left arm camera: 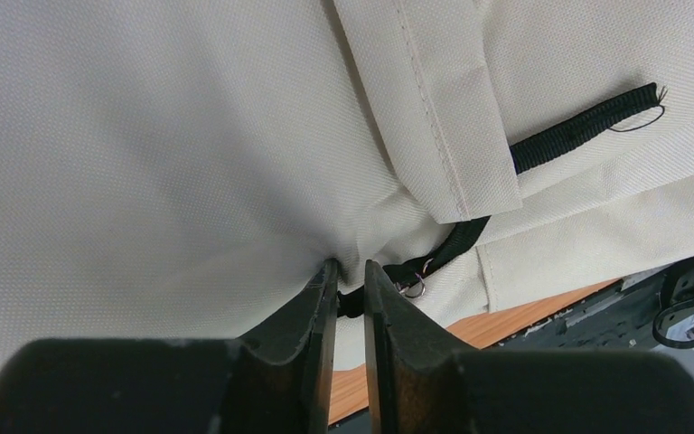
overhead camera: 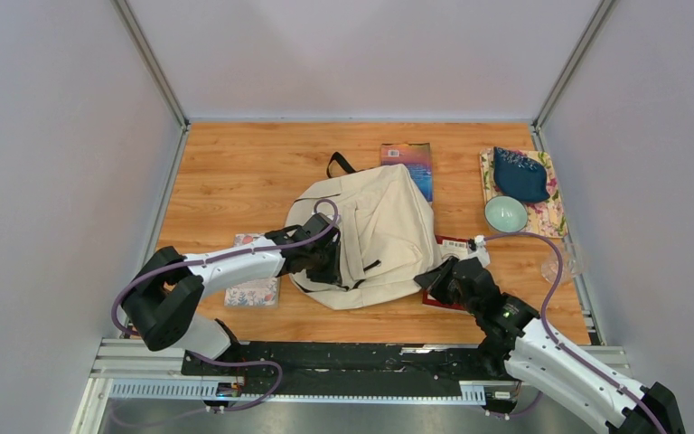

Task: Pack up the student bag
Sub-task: Unzip the student bag at the center of the board.

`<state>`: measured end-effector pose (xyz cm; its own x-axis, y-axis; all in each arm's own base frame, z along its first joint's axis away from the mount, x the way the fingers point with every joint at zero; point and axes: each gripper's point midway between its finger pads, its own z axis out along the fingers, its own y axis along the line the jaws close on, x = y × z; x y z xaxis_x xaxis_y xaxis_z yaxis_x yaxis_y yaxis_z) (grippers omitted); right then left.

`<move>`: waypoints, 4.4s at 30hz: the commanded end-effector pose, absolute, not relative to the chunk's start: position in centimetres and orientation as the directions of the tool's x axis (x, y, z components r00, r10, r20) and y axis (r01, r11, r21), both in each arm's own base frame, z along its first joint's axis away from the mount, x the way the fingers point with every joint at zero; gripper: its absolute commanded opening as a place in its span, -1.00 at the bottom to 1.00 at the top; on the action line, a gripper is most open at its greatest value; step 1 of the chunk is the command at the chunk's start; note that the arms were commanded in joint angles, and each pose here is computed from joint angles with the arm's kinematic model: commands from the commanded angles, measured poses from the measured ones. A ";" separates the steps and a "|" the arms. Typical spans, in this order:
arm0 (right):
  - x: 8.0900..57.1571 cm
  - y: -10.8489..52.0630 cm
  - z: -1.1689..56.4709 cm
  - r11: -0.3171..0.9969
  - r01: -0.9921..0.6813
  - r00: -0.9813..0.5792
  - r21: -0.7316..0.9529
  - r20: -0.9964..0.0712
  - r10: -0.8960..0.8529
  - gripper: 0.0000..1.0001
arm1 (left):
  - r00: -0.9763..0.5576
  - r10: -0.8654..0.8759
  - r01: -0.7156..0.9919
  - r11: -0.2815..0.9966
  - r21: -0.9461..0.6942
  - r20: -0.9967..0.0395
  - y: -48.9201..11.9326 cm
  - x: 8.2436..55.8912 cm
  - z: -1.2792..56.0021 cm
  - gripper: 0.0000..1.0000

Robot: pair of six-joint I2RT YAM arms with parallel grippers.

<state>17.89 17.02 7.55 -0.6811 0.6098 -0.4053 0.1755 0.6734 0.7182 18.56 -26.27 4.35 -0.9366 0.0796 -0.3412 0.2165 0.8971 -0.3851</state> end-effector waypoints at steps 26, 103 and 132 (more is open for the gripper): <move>17.6 18.0 7.9 0.631 0.154 -0.694 0.761 -0.371 0.617 -1.00 | -0.922 0.092 0.261 0.864 -0.430 -0.375 -27.9 19.3 6.8 -1.00; 18.9 32.0 9.0 0.530 0.355 -0.793 0.770 -0.052 0.607 0.76 | -0.837 0.223 0.467 0.767 -0.441 -0.499 -25.7 13.6 11.2 -1.00; 22.3 27.4 10.3 0.855 0.059 -0.751 0.515 -0.542 0.377 -1.00 | -0.795 0.247 0.348 0.934 -0.084 -0.554 -17.0 15.5 10.0 -1.00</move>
